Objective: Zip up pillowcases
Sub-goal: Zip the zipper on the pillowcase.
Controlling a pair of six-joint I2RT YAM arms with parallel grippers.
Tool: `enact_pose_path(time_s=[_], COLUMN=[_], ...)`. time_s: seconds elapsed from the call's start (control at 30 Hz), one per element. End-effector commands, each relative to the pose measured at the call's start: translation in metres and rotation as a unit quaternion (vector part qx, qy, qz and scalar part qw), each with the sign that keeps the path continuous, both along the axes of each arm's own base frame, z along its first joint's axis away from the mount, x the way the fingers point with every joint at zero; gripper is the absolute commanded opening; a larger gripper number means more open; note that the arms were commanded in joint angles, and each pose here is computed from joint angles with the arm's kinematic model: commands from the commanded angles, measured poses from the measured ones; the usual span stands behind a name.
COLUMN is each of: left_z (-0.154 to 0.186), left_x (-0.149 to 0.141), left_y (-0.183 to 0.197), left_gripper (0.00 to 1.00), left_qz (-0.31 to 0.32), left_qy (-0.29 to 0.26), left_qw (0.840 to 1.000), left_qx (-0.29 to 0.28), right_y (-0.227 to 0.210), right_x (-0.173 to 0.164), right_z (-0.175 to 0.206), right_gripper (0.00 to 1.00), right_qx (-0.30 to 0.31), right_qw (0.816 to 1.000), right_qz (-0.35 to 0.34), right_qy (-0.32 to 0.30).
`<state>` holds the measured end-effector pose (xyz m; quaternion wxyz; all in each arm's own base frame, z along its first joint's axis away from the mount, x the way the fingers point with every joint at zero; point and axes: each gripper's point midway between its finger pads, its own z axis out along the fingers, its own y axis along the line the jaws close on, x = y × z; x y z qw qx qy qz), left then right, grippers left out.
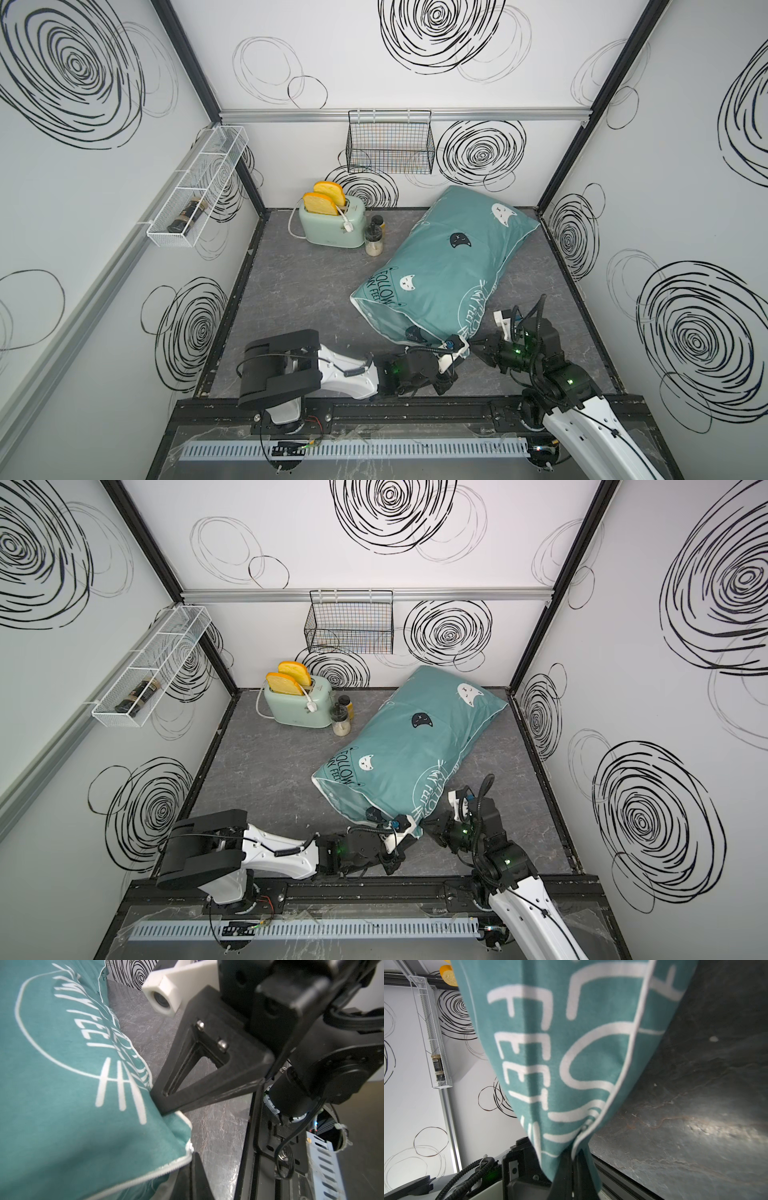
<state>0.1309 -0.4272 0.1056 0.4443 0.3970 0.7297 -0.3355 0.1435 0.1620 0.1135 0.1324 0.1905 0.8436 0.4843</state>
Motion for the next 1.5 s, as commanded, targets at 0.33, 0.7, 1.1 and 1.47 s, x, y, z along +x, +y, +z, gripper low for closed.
enact_pose_path(time_s=[0.33, 0.7, 1.1, 1.47], left_z=[0.014, 0.022, 0.028, 0.020], left_x=[0.006, 0.003, 0.005, 0.012], left_y=[0.009, 0.004, 0.004, 0.015], left_gripper=[0.00, 0.00, 0.00, 0.00], left_qz=[0.016, 0.004, 0.009, 0.033], left_qy=[0.004, 0.008, 0.014, 0.027], left_qw=[0.999, 0.999, 0.999, 0.998], left_qx=[-0.029, -0.045, -0.050, -0.043], right_y=[-0.006, 0.005, 0.009, 0.002], right_x=[-0.010, -0.022, -0.021, -0.019], right_z=[-0.010, -0.005, -0.008, -0.005], right_gripper=[0.09, 0.41, 0.06, 0.00], right_qx=[-0.027, 0.001, 0.010, -0.008], right_qw=[0.999, 0.998, 0.998, 0.999], right_qz=[0.001, 0.038, 0.036, 0.014], right_qy=[0.028, 0.051, 0.047, 0.048])
